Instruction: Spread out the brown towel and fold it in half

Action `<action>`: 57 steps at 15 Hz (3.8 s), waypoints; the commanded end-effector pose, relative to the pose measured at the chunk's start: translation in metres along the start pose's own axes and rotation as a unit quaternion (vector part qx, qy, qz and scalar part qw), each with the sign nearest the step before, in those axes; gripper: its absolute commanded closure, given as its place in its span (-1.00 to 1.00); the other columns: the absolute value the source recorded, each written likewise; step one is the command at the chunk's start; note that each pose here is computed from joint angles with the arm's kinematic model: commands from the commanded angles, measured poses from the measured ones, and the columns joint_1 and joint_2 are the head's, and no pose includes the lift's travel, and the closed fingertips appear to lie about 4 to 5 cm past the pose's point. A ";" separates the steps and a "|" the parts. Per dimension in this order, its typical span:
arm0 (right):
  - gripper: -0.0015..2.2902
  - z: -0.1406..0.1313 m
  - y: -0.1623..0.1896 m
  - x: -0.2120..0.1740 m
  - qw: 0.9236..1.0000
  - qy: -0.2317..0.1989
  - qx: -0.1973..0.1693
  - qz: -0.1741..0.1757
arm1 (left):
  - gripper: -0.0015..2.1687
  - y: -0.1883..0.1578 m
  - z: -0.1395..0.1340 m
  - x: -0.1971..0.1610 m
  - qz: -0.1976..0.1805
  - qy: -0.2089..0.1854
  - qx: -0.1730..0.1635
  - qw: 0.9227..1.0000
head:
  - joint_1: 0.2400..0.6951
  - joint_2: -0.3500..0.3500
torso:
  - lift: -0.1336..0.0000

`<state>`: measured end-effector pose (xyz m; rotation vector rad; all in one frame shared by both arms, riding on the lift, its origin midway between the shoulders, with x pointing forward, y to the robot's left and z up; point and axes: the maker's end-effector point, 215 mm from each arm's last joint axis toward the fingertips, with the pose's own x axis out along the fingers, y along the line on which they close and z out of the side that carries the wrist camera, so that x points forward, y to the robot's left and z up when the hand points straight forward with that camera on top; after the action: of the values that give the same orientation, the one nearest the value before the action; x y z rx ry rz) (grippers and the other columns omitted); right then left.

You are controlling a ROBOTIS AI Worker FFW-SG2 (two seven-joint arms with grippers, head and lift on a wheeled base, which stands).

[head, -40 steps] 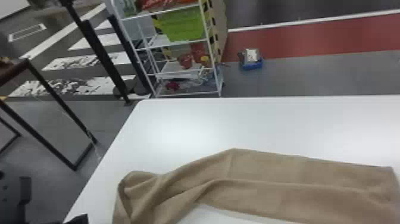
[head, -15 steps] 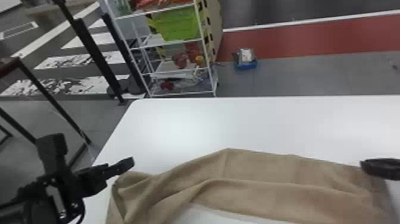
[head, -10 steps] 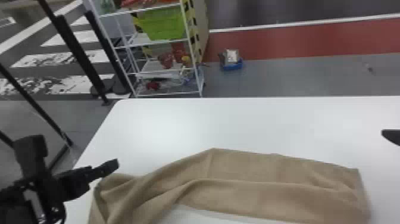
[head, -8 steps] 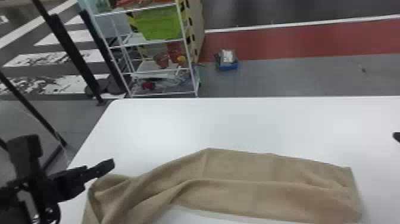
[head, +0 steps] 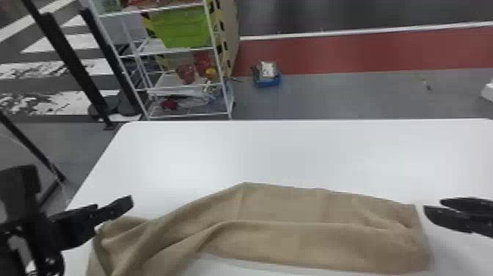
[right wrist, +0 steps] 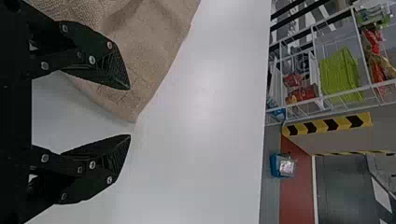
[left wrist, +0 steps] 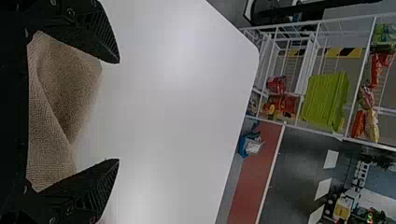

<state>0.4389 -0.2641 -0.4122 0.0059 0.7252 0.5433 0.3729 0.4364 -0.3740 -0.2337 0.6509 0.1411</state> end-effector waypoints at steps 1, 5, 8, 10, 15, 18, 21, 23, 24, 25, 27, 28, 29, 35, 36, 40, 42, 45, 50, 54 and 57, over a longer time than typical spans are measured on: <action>-0.92 0.001 0.023 0.024 0.999 -0.010 -0.051 -0.002 | -0.86 0.004 0.001 -0.002 0.003 -0.003 0.001 1.000 | 1.00 0.66 | -0.85; -0.89 0.002 0.033 0.045 0.996 -0.008 -0.092 -0.021 | -0.86 0.010 -0.001 -0.004 0.006 -0.003 0.002 1.000 | 1.00 0.79 | -0.85; -0.86 -0.013 0.029 0.055 0.996 0.039 -0.076 -0.030 | -0.86 0.009 0.002 -0.005 0.005 -0.006 0.004 1.000 | 1.00 0.88 | -0.85; -0.83 -0.021 0.024 0.054 0.996 0.066 -0.057 -0.029 | -0.86 0.008 0.000 -0.006 0.005 -0.004 0.004 1.000 | 1.00 0.89 | -0.85; -0.83 -0.023 0.010 0.051 0.994 0.106 -0.010 -0.029 | -0.86 0.007 -0.001 -0.005 0.006 -0.002 0.007 1.000 | 1.00 0.85 | -0.85; -0.74 -0.020 0.015 0.063 0.993 0.113 -0.011 -0.019 | -0.86 0.007 -0.003 -0.004 0.007 -0.001 0.007 1.000 | 1.00 0.81 | -0.85; -0.22 -0.021 0.023 0.072 0.992 0.127 -0.001 0.000 | -0.86 0.010 -0.003 -0.005 0.012 -0.001 0.008 1.000 | 1.00 0.83 | -0.85; 0.29 -0.018 0.027 0.073 0.992 0.128 0.002 0.008 | -0.86 0.012 -0.001 -0.005 0.015 -0.004 0.010 1.000 | 1.00 0.86 | -0.85; 0.42 -0.015 0.028 0.073 0.992 0.126 0.001 0.010 | -0.86 0.013 0.001 -0.006 0.015 -0.007 0.012 1.000 | 1.00 0.89 | -0.85; 0.45 -0.016 0.029 0.073 0.992 0.128 0.003 0.011 | -0.86 0.013 0.002 -0.005 0.016 -0.008 0.013 1.000 | 1.00 0.90 | -0.85; 0.45 -0.019 0.031 0.071 0.992 0.128 0.007 0.013 | -0.86 0.014 0.002 -0.006 0.016 -0.008 0.013 1.000 | 1.00 0.91 | -0.85; 0.45 -0.019 0.030 0.066 0.993 0.121 0.008 0.013 | -0.86 0.014 0.004 -0.006 0.017 -0.011 0.013 1.000 | 1.00 0.92 | -0.85; 0.45 -0.008 0.029 0.056 0.995 0.099 -0.001 0.008 | -0.86 0.015 0.003 -0.006 0.018 -0.010 0.013 1.000 | 1.00 0.92 | -0.85; 0.45 -0.047 0.037 0.002 0.996 0.061 -0.065 0.027 | -0.86 0.027 0.015 0.006 0.025 -0.021 0.022 0.999 | 1.00 0.90 | -0.85; 0.45 -0.051 0.046 0.004 0.993 0.052 -0.096 0.033 | -0.86 0.028 0.012 0.010 0.024 -0.016 0.020 0.999 | 1.00 0.90 | -0.85; 0.45 -0.061 0.064 0.018 0.976 0.060 -0.209 0.019 | -0.86 0.047 0.004 0.034 0.029 -0.004 0.039 0.999 | 1.00 0.99 | -0.85; 0.45 -0.062 0.061 0.017 0.976 0.062 -0.208 0.014 | -0.86 0.052 0.014 0.073 0.038 0.004 0.089 0.995 | 1.00 1.00 | -0.85; 0.45 -0.062 0.053 0.022 0.978 0.064 -0.199 0.009 | -0.86 0.060 0.021 0.093 0.026 0.012 0.104 0.994 | 1.00 1.00 | -0.85; 0.45 -0.057 0.030 0.035 0.981 0.071 -0.181 0.001 | -0.87 0.075 0.018 0.062 0.002 0.049 0.084 0.995 | 1.00 1.00 | -0.85; 0.45 -0.059 0.014 0.035 0.982 0.075 -0.173 -0.009 | -0.86 0.040 0.008 0.045 -0.073 0.076 0.050 0.993 | 1.00 0.97 | -0.85; 0.45 -0.056 0.015 0.040 0.982 0.073 -0.171 -0.006 | -0.86 0.033 0.005 0.047 -0.086 0.081 0.060 0.991 | 1.00 0.90 | -0.85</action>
<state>0.4191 -0.2439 -0.4769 -0.3654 0.7679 0.6543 0.4056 0.4746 -0.4023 -0.1950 0.7871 -0.0743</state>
